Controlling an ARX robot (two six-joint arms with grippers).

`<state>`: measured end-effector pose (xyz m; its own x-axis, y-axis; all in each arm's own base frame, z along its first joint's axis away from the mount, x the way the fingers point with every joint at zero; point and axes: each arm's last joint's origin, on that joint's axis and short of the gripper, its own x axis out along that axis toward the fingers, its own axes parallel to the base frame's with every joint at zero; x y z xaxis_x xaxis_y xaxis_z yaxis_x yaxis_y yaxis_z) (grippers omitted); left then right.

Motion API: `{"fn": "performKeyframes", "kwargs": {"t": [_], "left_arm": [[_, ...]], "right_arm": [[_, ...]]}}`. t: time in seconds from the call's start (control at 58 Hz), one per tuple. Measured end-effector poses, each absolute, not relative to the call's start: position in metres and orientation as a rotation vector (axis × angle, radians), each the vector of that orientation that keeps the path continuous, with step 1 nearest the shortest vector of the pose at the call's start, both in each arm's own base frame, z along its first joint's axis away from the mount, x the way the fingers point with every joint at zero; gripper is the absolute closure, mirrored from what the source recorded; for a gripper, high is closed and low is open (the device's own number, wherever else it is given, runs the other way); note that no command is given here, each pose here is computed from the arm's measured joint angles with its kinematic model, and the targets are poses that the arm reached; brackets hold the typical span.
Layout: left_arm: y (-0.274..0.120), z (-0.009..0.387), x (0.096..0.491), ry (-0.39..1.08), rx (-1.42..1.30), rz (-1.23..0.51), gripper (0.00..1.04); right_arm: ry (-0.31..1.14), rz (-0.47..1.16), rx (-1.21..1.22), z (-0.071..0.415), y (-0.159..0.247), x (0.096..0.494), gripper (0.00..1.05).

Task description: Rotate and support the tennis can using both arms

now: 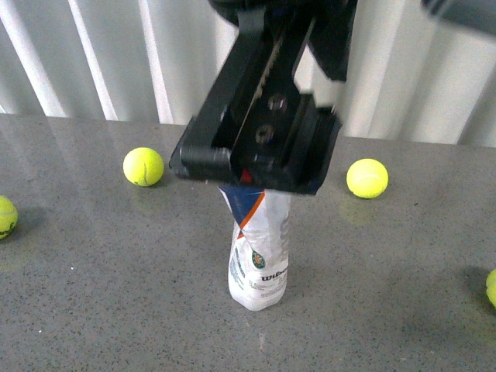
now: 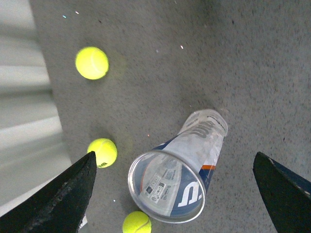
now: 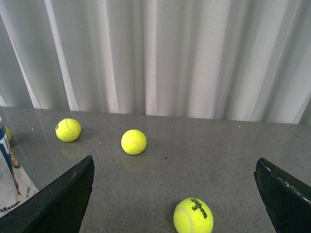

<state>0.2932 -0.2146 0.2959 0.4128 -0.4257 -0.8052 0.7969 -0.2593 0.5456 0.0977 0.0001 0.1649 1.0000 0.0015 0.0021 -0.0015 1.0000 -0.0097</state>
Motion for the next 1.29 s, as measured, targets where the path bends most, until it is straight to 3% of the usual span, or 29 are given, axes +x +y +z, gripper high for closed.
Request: {"fn": "performKeyframes", "kwargs": {"t": [0.224,0.345,0.448,0.603,0.672,0.793,1.121,1.293], "left_arm": [[-0.168,0.385,0.285,0.066,0.917,-0.952,0.07],[-0.095,0.426,0.274,-0.026,0.534,-0.691,0.07],[-0.031,0.423,0.251,-0.009,0.255,-0.555,0.07],[0.052,0.385,0.213,0.101,-0.052,-0.389,0.07],[0.083,0.367,0.197,0.033,-0.028,-0.128,0.18],[0.082,0.324,0.178,-0.007,-0.005,0.043,0.39],[0.034,0.247,0.149,0.002,-0.008,0.007,1.02],[0.023,0.223,0.140,0.011,-0.007,0.014,1.01]], "right_arm": [[-0.002,0.001,-0.010,0.165,0.000,0.098,0.07],[-0.002,0.001,-0.010,0.165,0.000,0.098,0.07],[-0.002,0.002,-0.010,0.165,0.000,0.098,0.07],[-0.002,0.002,-0.010,0.165,0.000,0.098,0.07],[-0.002,0.001,-0.010,0.165,0.000,0.098,0.07],[-0.002,-0.001,-0.010,0.165,0.000,0.098,0.07],[-0.001,0.000,-0.010,0.165,0.000,0.098,0.07],[-0.001,0.002,-0.010,0.165,0.000,0.098,0.07]]}}
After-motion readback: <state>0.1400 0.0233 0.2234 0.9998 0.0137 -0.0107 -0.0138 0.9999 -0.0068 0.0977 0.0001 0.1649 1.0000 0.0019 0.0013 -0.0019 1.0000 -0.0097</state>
